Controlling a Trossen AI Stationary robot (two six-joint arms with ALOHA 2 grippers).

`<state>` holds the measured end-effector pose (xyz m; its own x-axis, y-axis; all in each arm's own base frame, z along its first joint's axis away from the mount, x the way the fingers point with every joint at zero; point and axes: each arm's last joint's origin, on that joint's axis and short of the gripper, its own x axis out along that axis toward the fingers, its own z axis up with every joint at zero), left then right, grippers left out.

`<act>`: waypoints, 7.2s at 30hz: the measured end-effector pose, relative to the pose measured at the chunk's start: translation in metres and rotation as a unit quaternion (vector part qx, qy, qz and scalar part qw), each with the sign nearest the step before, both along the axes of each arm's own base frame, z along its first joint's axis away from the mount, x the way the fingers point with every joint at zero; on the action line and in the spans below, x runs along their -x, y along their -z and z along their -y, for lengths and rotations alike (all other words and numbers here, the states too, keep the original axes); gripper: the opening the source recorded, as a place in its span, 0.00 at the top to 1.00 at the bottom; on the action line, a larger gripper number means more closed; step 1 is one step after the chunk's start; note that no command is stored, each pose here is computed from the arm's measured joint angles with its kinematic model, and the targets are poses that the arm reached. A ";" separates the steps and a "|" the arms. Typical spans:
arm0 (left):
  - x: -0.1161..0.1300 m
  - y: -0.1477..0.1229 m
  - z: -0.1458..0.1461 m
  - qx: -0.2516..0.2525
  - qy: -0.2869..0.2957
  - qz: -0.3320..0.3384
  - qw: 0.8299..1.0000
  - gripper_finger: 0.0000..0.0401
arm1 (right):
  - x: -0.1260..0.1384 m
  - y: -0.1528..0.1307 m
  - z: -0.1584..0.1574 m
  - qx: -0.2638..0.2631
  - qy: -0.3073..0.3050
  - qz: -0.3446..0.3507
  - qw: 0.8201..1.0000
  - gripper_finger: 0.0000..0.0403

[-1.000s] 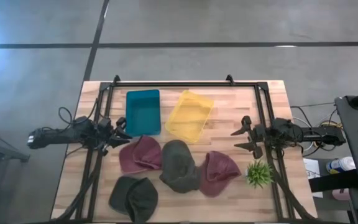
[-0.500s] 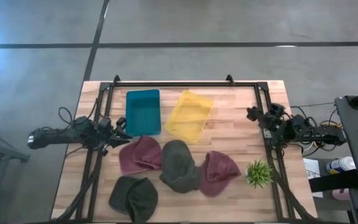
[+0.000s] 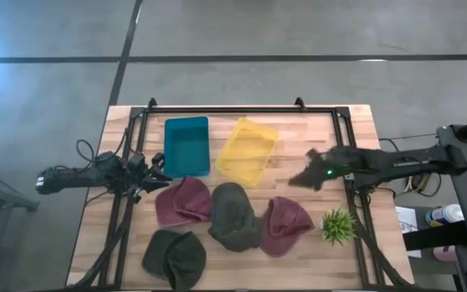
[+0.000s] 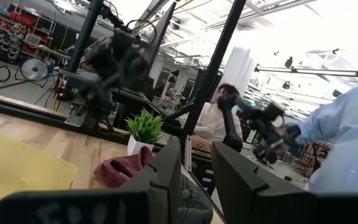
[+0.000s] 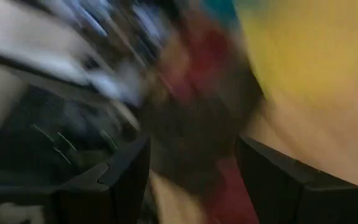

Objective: Pick & Place hat
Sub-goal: Put the right dark red cap into the yellow bin, then put the dark red cap into the yellow bin

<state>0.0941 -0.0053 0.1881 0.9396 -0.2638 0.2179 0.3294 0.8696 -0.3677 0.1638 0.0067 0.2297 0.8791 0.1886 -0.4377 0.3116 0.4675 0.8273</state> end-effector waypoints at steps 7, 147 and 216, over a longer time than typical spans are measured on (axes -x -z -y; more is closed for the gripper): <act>0.000 0.000 0.000 0.000 0.000 -0.001 1.000 0.79 | -0.058 -0.009 -0.005 0.084 -0.164 -0.140 0.973 0.43; -0.003 0.007 0.000 0.001 0.000 -0.038 0.999 0.79 | -0.152 0.049 0.047 0.637 -0.345 -0.260 0.638 0.63; 0.001 -0.013 -0.006 0.227 -0.040 0.031 0.972 0.79 | -0.167 -0.013 0.034 0.267 -0.249 -0.210 0.907 0.63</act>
<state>0.0931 0.0008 0.2008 0.9347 -0.0528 0.3516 0.3006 0.6457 -0.7019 0.3304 -0.0275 0.2424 0.4773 0.1797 -0.8602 0.1870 0.9357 0.2992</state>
